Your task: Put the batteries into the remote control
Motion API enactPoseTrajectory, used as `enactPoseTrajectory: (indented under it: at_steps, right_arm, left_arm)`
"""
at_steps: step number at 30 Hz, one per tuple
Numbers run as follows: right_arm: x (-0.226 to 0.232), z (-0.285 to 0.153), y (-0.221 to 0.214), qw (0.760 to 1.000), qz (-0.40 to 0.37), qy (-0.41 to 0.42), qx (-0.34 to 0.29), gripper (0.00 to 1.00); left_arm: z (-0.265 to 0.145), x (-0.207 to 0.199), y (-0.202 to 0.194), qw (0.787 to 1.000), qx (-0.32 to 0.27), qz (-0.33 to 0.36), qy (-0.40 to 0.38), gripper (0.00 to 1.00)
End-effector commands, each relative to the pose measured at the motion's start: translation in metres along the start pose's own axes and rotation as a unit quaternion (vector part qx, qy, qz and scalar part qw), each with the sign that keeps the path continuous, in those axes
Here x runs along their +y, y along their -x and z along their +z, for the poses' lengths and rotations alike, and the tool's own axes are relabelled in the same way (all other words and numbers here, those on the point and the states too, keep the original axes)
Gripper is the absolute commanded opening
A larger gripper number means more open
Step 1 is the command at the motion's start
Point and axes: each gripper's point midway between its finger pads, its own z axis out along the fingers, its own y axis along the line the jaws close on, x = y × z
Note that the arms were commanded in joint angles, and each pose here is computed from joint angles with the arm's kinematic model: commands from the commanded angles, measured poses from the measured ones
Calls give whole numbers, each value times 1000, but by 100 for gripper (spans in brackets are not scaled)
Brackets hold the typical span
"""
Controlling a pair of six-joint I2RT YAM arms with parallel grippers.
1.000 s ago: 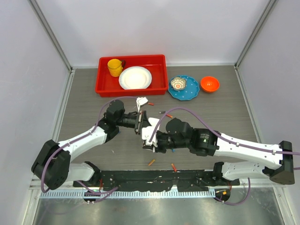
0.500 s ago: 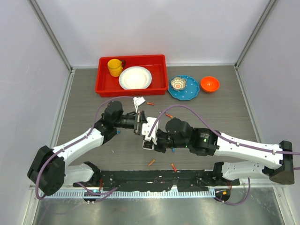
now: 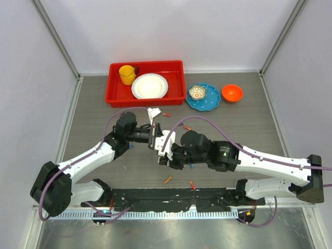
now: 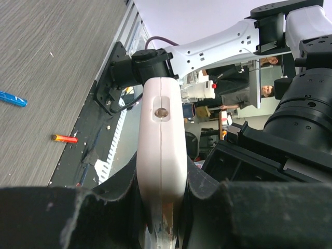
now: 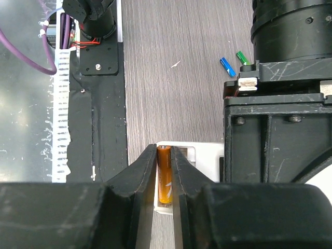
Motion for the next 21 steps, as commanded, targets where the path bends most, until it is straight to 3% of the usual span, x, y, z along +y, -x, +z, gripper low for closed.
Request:
enactPoseTrajectory:
  at_steps: [1, 11, 21]
  right_arm:
    - [12, -2, -6, 999, 10, 21, 24, 22]
    - [0, -1, 1, 1000, 11, -10, 12, 33]
    - [-8, -3, 6, 999, 11, -33, 1, 35]
  left_arm:
    - [-4, -27, 15, 998, -27, 47, -27, 0]
    - [-4, -19, 11, 999, -23, 39, -20, 0]
    - [-4, -19, 10, 999, -23, 38, -20, 0]
